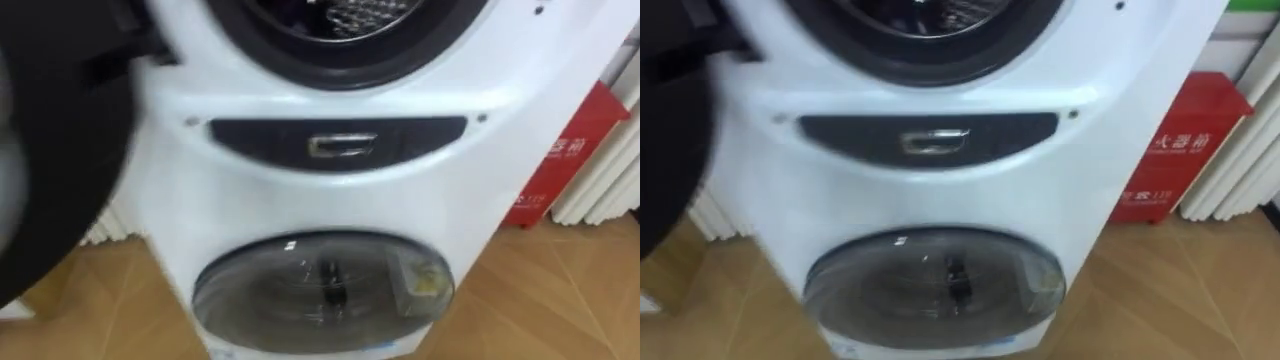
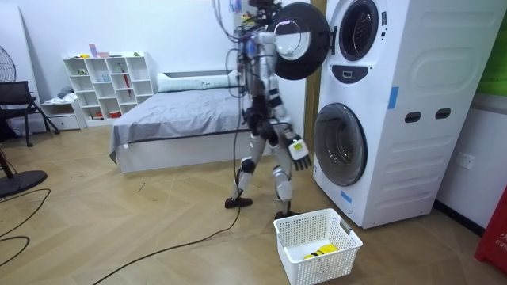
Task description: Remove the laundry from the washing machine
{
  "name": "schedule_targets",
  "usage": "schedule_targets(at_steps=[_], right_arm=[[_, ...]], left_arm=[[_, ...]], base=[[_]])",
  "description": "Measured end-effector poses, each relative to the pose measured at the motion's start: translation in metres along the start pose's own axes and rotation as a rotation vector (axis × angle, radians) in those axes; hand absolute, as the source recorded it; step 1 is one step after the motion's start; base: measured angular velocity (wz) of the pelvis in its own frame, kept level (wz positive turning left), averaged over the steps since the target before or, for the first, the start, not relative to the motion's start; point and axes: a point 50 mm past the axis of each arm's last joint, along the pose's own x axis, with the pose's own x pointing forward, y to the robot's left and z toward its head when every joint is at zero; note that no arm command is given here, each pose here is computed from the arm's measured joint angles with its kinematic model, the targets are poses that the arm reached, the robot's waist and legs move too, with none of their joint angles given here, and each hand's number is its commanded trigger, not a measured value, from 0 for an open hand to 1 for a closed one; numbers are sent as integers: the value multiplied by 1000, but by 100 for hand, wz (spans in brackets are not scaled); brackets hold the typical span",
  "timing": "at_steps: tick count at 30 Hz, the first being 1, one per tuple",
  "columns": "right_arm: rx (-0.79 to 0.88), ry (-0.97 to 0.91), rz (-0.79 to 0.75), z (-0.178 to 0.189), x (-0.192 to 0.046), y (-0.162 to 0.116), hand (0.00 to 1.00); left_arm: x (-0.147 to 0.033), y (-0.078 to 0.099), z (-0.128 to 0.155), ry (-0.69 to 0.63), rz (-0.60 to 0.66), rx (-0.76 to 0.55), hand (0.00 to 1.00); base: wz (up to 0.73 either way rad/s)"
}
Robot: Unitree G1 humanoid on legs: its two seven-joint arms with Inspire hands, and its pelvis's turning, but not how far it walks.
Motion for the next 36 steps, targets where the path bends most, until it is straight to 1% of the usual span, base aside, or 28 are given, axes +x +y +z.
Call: schedule_targets(at_steps=[1,2,4,6,8,10,13,22,28,34,36], right_arm=[[14,7,1,-2,0,0,0],[49,14,-5,-6,-1,-1,0],[53,19,-8,-7,-2,-4,0],[41,22,4,-8,-2,-3,0],[24,17,39,-6,-1,5,0],[11,19,64,-6,-1,9,0],[-27,8,87,0,1,14,0],[-83,12,124,2,1,14,0],[-124,-21,140,7,2,16,0],[-110,-57,115,12,2,14,0],[-82,-67,93,13,2,10,0]], left_arm=[[-2,-3,-8,22,-7,-6,0],[-2,-3,-9,20,1,-14,0],[-2,-1,-6,-8,21,-16,0],[-2,0,-4,-28,31,-18,0],[-3,1,-10,-14,39,-41,0],[-3,6,-9,-27,59,-64,0],[-3,8,-8,-43,70,-89,0],[-3,7,-5,-57,71,-115,0],[-4,4,-5,-84,69,-141,0],[-6,4,-17,-44,80,-271,0],[-7,3,-24,-10,87,-351,0]], base=[[27],[52],[39],[3],[-22],[-14],[-49],[0],[-1],[12],[19]])
